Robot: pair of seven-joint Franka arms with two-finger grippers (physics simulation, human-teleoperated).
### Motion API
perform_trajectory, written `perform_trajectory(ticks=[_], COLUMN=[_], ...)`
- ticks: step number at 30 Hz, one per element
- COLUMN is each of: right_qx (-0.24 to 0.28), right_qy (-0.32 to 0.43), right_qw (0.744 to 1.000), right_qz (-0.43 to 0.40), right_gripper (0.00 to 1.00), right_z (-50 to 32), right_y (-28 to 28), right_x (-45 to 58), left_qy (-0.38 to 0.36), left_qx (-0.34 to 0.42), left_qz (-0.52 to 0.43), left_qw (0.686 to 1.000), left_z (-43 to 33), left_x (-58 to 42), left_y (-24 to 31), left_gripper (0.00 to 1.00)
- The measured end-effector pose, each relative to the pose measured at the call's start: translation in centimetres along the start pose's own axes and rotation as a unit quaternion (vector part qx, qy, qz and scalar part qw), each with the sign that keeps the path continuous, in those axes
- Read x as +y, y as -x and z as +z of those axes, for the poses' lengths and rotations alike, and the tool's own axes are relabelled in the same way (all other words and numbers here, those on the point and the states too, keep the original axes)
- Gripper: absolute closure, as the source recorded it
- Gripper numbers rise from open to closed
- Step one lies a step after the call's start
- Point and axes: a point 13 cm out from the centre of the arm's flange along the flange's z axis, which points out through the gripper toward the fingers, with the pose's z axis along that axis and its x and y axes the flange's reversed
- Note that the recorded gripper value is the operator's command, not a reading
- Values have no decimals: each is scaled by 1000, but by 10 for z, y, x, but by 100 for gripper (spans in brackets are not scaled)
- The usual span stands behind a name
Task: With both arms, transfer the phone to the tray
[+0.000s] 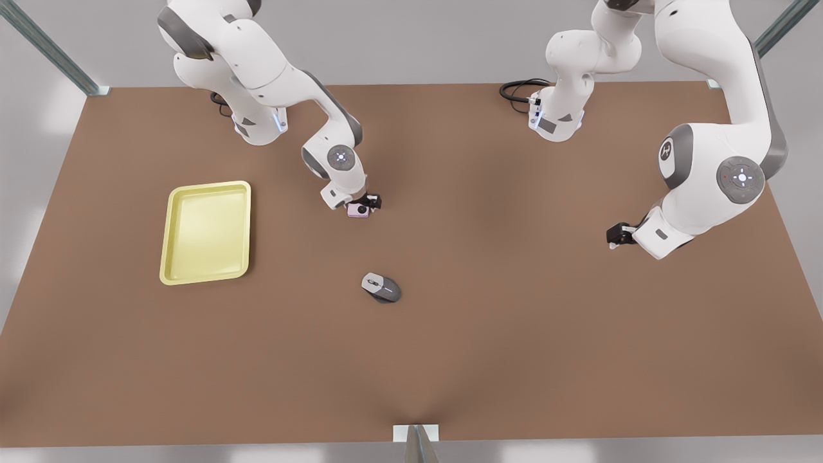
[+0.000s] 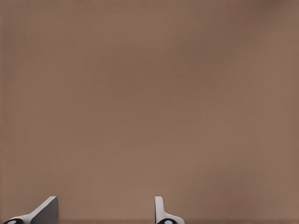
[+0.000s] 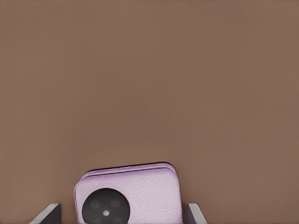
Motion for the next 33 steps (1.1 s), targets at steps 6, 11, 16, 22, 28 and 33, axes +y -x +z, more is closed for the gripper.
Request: perform_trajectory(ticks=[6, 11, 16, 22, 28, 33], right_qx=[1, -3, -18, -46, -20, 51], right_qy=[-7, -3, 7, 7, -26, -28], right_qw=[1000, 1000, 1000, 994, 982, 977], right_qz=[-8, -13, -13, 100, 187, 203], right_gripper=[11, 20, 21, 21, 21, 0], right_z=[8, 5, -17, -94, -131, -102], right_y=[0, 1, 14, 148, 209, 181], right_x=[-8, -5, -1, -107, -307, -449], left_qy=[0, 0, 0, 0, 0, 0], left_qx=[0, 0, 1, 2, 4, 0], left_qz=[0, 1, 1, 1, 1, 6], left_qw=[1000, 1000, 1000, 1000, 1000, 1000], left_z=[-1, 0, 1, 2, 6, 6], left_x=[0, 0, 0, 0, 0, -11], left_y=[0, 0, 0, 0, 1, 9], left_gripper=[0, 0, 0, 0, 0, 0])
